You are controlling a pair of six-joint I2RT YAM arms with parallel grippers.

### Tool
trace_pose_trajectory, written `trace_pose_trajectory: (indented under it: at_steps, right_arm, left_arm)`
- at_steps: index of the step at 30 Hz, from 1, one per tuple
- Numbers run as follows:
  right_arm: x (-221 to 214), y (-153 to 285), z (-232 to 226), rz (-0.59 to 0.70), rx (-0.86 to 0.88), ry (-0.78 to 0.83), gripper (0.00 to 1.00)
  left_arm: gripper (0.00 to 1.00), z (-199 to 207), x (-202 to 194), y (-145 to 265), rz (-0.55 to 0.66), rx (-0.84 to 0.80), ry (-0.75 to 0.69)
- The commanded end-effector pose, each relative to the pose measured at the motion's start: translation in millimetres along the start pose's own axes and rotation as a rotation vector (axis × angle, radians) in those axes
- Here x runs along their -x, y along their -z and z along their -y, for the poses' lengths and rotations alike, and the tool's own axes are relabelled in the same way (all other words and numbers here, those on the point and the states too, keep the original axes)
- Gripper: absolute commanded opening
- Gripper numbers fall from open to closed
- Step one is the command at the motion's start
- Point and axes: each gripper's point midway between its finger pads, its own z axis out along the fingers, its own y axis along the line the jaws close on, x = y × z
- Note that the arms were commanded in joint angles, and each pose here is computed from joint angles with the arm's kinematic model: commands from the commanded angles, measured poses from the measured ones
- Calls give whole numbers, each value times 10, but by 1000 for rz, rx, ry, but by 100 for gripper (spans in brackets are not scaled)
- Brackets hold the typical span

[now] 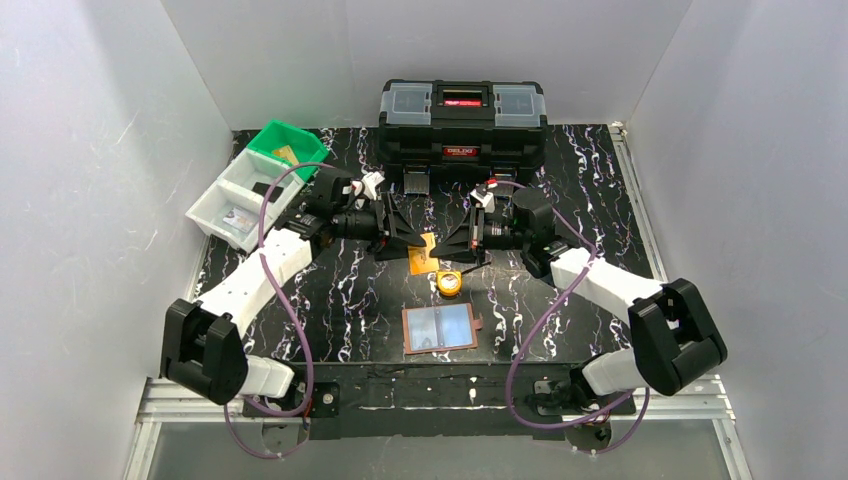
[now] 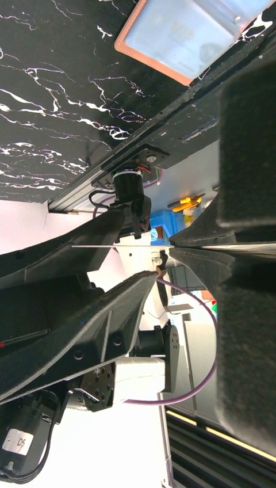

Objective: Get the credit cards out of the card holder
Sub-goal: Remove the credit card from the card holder, then place the credit card in the storage box.

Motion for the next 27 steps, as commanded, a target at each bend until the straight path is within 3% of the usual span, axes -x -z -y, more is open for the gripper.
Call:
trace_pose_trajectory:
  at_steps: [1, 6, 10, 12, 15, 18, 24, 27]
  right_arm:
    - [1, -22, -272, -27, 74, 72, 4]
    - [10, -50, -211, -36, 47, 89, 5]
    - [36, -61, -116, -30, -20, 126, 15]
    - [45, -55, -48, -29, -62, 145, 30]
    - [75, -24, 98, -21, -156, 177, 61]
    - [77, 77, 356, -6, -288, 211, 80]
    - [113, 299, 726, 19, -439, 243, 98]
    - [107, 398, 878, 26, -509, 260, 98]
  left_arm:
    - [43, 92, -17, 1, -26, -59, 12]
    - [20, 97, 12, -37, -34, -67, 26]
    - [0, 81, 41, -48, -27, -50, 28]
    - [0, 46, 65, -47, -15, -17, 30]
    - [0, -34, 170, 11, 44, 72, 6]
    - [0, -157, 299, 133, 119, 172, 8]
    - [0, -373, 654, 516, 300, 300, 56]
    - [0, -482, 825, 765, 389, 358, 80]
